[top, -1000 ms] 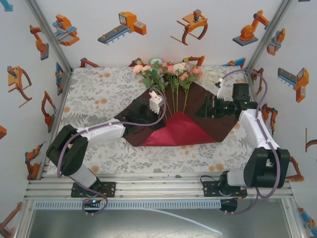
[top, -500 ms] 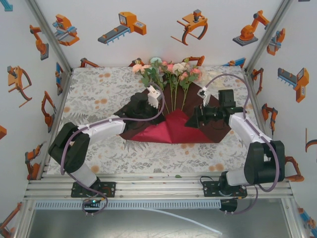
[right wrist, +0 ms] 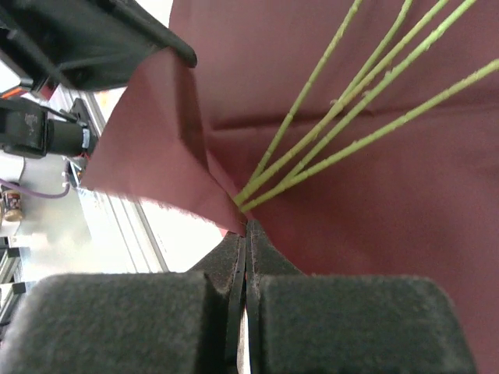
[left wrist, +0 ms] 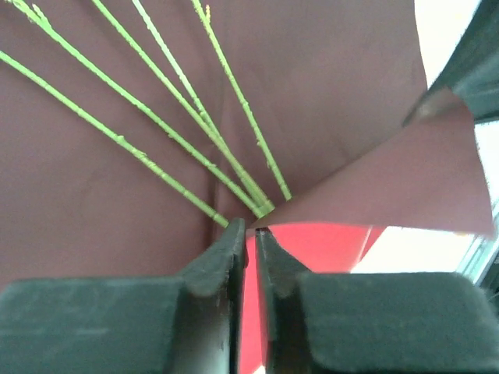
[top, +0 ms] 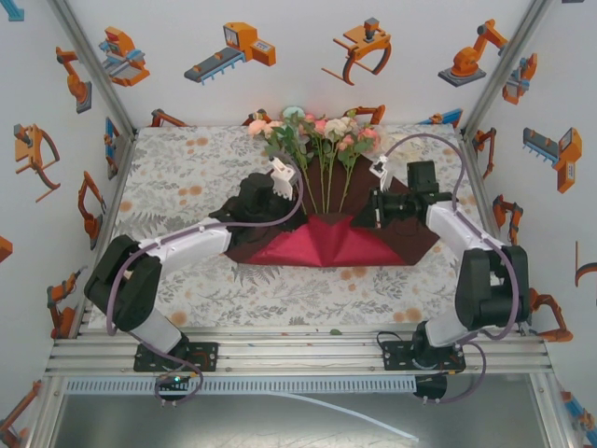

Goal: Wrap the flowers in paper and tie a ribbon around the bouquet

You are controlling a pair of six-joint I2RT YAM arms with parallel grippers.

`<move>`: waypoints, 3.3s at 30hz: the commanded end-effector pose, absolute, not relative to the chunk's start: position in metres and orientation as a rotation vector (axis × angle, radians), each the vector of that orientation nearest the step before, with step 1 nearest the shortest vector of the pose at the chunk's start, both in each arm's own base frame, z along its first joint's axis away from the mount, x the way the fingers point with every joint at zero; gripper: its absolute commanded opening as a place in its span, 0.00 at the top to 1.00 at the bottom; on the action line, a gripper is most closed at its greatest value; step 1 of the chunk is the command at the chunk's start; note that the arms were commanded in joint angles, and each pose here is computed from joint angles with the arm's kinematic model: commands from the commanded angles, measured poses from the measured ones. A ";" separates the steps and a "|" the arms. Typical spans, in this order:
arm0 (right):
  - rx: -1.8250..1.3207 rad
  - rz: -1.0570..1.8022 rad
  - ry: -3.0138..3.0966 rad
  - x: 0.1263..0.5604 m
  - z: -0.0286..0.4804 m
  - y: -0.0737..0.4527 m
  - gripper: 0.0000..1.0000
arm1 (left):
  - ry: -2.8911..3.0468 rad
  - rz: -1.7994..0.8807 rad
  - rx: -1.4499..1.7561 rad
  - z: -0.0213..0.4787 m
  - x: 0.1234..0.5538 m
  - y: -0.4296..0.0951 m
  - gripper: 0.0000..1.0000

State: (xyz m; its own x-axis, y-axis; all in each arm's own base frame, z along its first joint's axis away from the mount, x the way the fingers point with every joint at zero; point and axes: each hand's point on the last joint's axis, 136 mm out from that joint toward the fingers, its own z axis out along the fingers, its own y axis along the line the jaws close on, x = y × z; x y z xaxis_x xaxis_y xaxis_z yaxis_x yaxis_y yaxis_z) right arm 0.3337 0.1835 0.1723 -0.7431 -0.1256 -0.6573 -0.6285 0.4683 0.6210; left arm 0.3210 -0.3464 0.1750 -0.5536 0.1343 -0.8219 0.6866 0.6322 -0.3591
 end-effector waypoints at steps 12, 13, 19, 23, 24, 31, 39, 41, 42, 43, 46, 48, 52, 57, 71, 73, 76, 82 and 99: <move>-0.598 1.190 2.138 0.364 0.192 0.184 1.00 | 2.055 -1.291 0.781 0.171 0.269 -0.368 0.20; -0.594 1.183 2.142 0.363 0.191 0.184 1.00 | 2.046 -1.345 0.785 0.172 0.265 -0.372 0.20; -0.567 1.156 2.157 0.355 0.194 0.180 1.00 | 2.109 -1.329 0.812 0.152 0.253 -0.373 0.63; -0.534 1.143 2.171 0.328 0.191 0.178 1.00 | 2.156 -1.192 0.826 0.147 0.243 -0.342 0.96; -0.537 1.144 2.172 0.317 0.191 0.180 1.00 | 2.170 -1.170 0.844 0.147 0.237 -0.335 1.00; -0.544 1.128 2.137 0.259 0.208 0.187 1.00 | 2.193 -1.176 0.922 0.158 0.192 -0.327 1.00; -0.518 0.950 2.152 0.286 0.205 0.176 1.00 | 2.115 -0.958 0.844 0.164 0.238 -0.329 1.00; -0.503 0.912 2.187 0.299 0.196 0.174 1.00 | 2.103 -0.937 0.854 0.163 0.249 -0.337 1.00; -0.496 0.876 2.201 0.306 0.192 0.172 1.00 | 2.098 -0.921 0.849 0.161 0.256 -0.340 1.00; -0.489 0.834 2.213 0.312 0.187 0.168 1.00 | 2.093 -0.901 0.839 0.159 0.263 -0.343 1.00; -0.442 0.715 2.249 0.330 0.174 0.156 1.00 | 2.092 -0.851 0.801 0.154 0.281 -0.348 1.00; -0.423 0.684 2.267 0.343 0.168 0.154 0.96 | 2.093 -0.820 0.780 0.152 0.292 -0.350 1.00; -0.384 0.693 2.310 0.360 0.148 0.156 0.91 | 2.114 -0.739 0.724 0.138 0.311 -0.347 1.00; -0.409 0.725 2.364 0.367 0.144 0.161 0.45 | 2.147 -0.729 0.700 0.120 0.324 -0.346 1.00; -0.326 0.832 2.547 0.322 0.116 0.136 0.27 | 2.171 -0.713 0.582 0.123 0.328 -0.324 1.00; -0.349 0.779 2.575 0.323 0.107 0.131 0.27 | 2.178 -0.712 0.574 0.120 0.327 -0.321 1.00; -0.428 0.894 2.572 0.319 0.100 0.143 0.26 | 2.182 -0.714 0.565 0.119 0.324 -0.318 1.00; -0.468 1.093 2.513 0.316 0.103 0.163 0.34 | 2.187 -0.706 0.549 0.120 0.323 -0.314 1.00; -0.525 1.019 2.428 0.346 0.110 0.149 0.28 | 2.199 -0.696 0.542 0.121 0.320 -0.306 1.00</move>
State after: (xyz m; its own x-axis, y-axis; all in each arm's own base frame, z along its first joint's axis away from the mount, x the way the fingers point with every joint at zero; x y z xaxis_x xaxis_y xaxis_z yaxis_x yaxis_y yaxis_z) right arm 0.3402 0.1328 0.0951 -0.8587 -0.1576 -0.4876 -0.4263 0.7477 0.5091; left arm 0.3185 -0.3111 0.1133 -0.6259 0.1815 -0.7585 0.5821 0.7560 -0.2995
